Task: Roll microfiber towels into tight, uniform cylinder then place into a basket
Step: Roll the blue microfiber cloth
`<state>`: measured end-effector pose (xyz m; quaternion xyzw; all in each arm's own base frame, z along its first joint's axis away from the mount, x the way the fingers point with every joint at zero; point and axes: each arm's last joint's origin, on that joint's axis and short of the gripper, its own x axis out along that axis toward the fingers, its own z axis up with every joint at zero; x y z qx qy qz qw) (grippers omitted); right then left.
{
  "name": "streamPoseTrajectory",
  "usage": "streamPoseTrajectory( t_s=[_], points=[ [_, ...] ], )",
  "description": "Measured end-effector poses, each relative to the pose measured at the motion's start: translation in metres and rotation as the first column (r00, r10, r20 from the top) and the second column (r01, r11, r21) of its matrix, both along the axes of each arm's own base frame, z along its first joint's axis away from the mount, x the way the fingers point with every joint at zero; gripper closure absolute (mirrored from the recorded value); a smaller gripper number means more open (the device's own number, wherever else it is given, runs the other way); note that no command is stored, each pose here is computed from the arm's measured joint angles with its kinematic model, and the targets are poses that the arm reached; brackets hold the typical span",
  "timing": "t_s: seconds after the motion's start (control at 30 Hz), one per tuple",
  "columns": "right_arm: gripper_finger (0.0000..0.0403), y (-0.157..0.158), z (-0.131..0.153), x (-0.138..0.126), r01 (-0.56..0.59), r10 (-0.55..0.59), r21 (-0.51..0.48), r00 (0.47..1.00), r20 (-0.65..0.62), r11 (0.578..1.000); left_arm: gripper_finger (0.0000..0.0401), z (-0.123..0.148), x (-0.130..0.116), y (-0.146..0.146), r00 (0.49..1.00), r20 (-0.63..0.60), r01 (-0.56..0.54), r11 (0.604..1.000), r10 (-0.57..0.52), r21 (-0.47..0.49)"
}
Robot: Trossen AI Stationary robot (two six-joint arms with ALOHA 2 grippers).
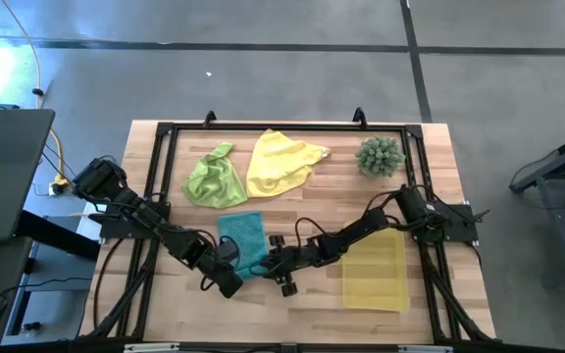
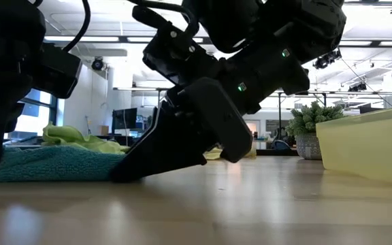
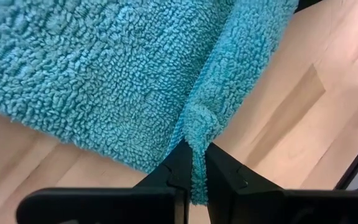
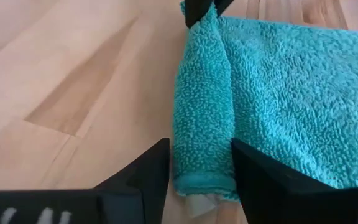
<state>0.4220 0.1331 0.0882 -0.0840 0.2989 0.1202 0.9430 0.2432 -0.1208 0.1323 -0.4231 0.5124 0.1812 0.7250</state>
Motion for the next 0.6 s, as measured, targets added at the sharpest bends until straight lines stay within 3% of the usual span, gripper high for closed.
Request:
streamPoseTrajectory(
  t_s=[0.33,0.47,0.6],
  points=[
    [0.0384,-0.002,-0.002,-0.003,0.017,-0.014,0.037,0.997,-0.072,0.999,0.0382,0.005,0.004,-0.001,0.996,0.038,0.074,0.996,-0.076,0.05],
    [0.0391,-0.002,-0.003,-0.003,0.017,-0.014,0.036,0.997,-0.08,0.999,0.0382,0.015,0.011,-0.003,0.986,0.056,0.151,0.984,-0.157,0.09],
    [0.0389,-0.002,-0.003,-0.004,0.021,-0.017,0.042,0.996,-0.083,0.999,0.0377,0.027,0.016,-0.001,0.966,-0.005,0.257,0.956,-0.259,0.139]
  ],
)
